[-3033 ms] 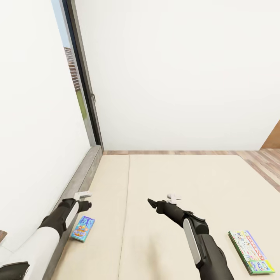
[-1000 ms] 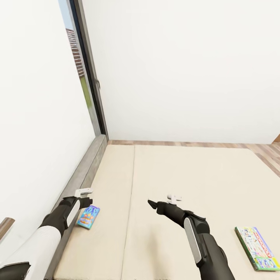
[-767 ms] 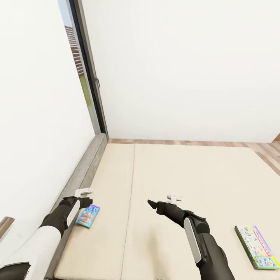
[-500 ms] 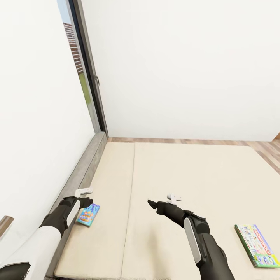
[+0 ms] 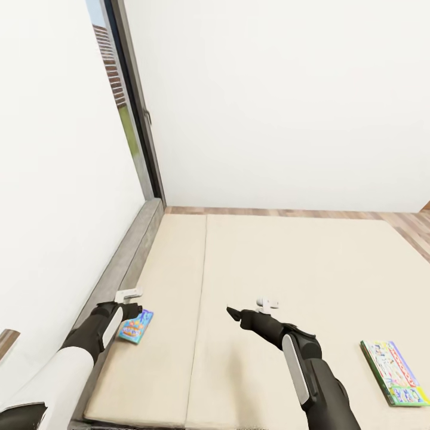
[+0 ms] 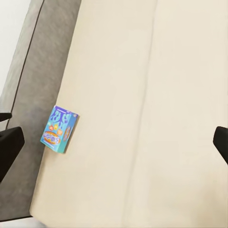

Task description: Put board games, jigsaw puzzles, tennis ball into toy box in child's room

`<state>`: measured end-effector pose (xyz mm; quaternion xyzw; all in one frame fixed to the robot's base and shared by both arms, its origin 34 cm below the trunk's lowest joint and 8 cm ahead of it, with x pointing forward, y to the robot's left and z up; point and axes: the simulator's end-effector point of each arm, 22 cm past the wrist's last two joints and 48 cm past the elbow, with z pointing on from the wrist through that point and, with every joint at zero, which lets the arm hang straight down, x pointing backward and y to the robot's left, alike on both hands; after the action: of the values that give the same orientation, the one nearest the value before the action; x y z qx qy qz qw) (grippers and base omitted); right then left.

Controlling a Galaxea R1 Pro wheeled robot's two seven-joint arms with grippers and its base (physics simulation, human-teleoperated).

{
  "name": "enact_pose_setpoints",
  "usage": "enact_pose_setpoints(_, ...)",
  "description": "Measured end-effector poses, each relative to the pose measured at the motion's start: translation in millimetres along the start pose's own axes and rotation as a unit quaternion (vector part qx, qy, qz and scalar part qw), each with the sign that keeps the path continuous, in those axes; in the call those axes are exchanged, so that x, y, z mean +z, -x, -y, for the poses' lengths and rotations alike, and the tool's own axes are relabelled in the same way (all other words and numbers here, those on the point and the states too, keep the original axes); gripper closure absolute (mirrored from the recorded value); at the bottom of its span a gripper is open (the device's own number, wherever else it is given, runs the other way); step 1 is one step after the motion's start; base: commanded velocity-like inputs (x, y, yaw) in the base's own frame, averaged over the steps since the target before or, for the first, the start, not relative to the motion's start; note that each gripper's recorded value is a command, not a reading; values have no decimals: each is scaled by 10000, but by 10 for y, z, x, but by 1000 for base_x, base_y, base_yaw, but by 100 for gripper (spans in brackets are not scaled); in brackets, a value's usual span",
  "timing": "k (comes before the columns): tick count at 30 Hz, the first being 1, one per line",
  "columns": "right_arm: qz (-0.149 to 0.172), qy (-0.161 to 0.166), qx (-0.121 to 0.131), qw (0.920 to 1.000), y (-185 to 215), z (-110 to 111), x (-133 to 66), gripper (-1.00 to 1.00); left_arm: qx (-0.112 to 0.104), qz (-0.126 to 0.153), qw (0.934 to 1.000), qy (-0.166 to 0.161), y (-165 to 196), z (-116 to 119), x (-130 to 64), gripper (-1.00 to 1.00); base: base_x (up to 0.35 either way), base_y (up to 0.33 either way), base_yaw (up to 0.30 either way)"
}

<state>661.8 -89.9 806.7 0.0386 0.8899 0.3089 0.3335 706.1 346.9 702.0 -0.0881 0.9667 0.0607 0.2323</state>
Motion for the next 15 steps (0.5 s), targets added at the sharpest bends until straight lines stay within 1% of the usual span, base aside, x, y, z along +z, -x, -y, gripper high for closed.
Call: enact_pose_setpoints(15, -98, -31, 81, 9999, -108, 77, 61, -100, 16, -69, 10000, 13, -97, 6, 99, -100, 0, 0, -6)
